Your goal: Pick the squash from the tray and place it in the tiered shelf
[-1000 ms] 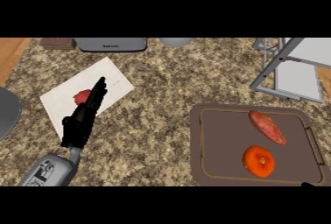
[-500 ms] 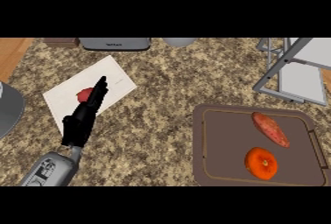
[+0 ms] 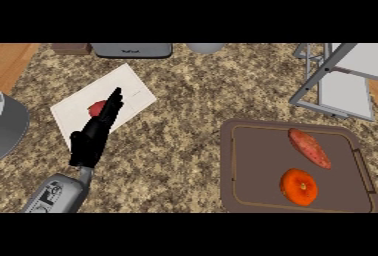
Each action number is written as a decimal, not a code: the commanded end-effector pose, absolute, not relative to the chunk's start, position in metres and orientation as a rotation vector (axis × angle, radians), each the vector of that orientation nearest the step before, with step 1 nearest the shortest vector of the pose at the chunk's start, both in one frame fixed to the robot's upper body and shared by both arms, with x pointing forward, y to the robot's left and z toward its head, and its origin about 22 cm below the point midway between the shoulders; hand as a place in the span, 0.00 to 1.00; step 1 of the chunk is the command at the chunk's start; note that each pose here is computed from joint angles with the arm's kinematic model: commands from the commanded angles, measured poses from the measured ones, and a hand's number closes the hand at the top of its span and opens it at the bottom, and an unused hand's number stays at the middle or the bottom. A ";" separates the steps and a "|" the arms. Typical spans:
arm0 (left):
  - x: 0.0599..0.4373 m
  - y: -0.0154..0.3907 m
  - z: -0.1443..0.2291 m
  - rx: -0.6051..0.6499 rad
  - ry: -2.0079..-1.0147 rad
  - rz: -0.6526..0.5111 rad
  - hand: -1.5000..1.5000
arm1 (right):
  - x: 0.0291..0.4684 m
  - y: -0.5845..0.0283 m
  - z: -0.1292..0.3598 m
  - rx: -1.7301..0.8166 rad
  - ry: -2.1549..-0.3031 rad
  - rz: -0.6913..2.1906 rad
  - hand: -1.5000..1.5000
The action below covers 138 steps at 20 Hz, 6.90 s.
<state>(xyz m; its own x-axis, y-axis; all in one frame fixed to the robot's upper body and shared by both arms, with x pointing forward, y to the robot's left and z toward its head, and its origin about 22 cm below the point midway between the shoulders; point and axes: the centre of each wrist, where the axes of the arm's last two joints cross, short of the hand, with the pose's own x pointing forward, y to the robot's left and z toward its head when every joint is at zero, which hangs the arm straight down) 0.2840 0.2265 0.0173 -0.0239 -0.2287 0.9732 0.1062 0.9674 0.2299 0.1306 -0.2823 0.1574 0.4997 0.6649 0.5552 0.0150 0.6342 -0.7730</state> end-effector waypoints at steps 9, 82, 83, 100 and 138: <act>0.293 0.233 0.018 0.115 -1.582 -0.262 0.50 | 0.149 -0.239 0.168 -0.880 -0.953 0.425 0.00; 0.281 0.217 0.016 0.081 -1.572 -0.280 0.50 | 0.179 -0.246 0.044 -0.589 -1.109 1.367 1.00; 0.283 0.216 0.020 0.073 -1.589 -0.288 0.50 | 0.178 -0.243 0.047 -0.544 -1.144 1.441 1.00; 0.281 0.228 0.020 0.123 -1.582 -0.212 0.50 | 0.198 -0.363 0.115 0.185 -1.775 1.486 1.00; 0.297 0.193 0.020 0.039 -1.620 -0.324 0.50 | 0.216 -0.568 0.322 -0.330 -2.229 0.821 1.00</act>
<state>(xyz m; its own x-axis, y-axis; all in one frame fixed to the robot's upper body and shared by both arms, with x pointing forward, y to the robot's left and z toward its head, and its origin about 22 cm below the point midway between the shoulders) 0.2957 0.1995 0.0231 -0.0689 -0.2207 0.9729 0.1711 0.9581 0.2295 0.2123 -0.5669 0.3149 -0.5844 0.5964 0.5503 0.1263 0.7367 -0.6643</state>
